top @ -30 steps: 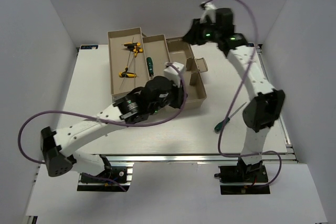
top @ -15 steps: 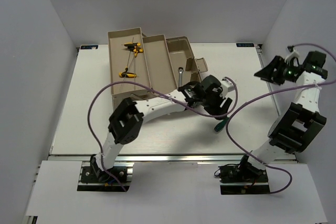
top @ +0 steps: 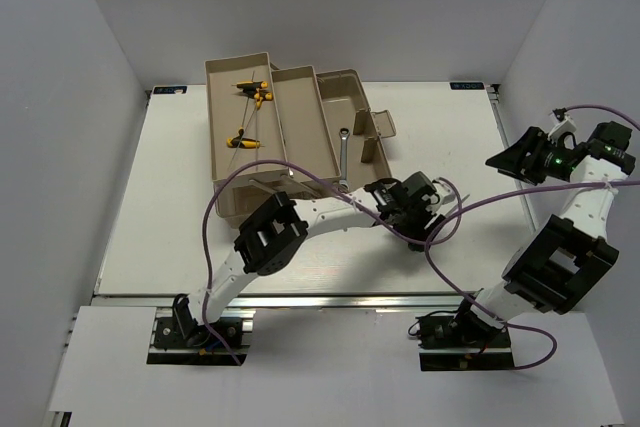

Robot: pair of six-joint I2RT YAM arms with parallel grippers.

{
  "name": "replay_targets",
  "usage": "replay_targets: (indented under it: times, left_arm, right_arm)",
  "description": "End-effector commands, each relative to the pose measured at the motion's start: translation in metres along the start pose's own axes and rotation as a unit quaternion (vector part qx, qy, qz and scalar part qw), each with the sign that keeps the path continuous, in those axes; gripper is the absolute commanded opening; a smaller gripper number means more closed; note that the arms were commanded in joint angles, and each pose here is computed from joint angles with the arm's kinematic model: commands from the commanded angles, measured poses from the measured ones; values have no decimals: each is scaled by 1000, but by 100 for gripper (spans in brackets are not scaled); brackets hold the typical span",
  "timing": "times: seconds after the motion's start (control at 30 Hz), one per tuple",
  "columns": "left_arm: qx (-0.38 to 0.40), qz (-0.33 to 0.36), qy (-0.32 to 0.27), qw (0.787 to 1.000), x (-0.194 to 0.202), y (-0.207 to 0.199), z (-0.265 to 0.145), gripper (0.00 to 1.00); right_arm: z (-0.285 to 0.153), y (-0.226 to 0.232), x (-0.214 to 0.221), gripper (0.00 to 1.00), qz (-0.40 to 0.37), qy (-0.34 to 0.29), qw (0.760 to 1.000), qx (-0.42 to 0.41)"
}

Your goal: Sort the tools into containers

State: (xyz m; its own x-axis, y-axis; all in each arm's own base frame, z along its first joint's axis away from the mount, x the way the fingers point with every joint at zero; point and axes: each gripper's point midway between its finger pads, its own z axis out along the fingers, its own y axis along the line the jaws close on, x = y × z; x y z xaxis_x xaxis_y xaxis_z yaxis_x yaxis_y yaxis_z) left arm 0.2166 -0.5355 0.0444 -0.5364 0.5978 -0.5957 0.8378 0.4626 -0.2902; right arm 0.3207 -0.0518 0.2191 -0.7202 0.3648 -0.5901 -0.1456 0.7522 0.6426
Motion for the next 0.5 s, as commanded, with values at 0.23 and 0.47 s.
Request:
replay_targets:
  times: [0.23, 0.47]
  left_arm:
    - [-117, 42, -11, 992, 7, 11, 19, 52]
    - [-163, 47, -22, 985, -1, 23, 9, 13]
  right_arm:
    - [1, 5, 4, 63, 15, 4, 1000, -18]
    - [2, 7, 14, 63, 20, 9, 1000, -23]
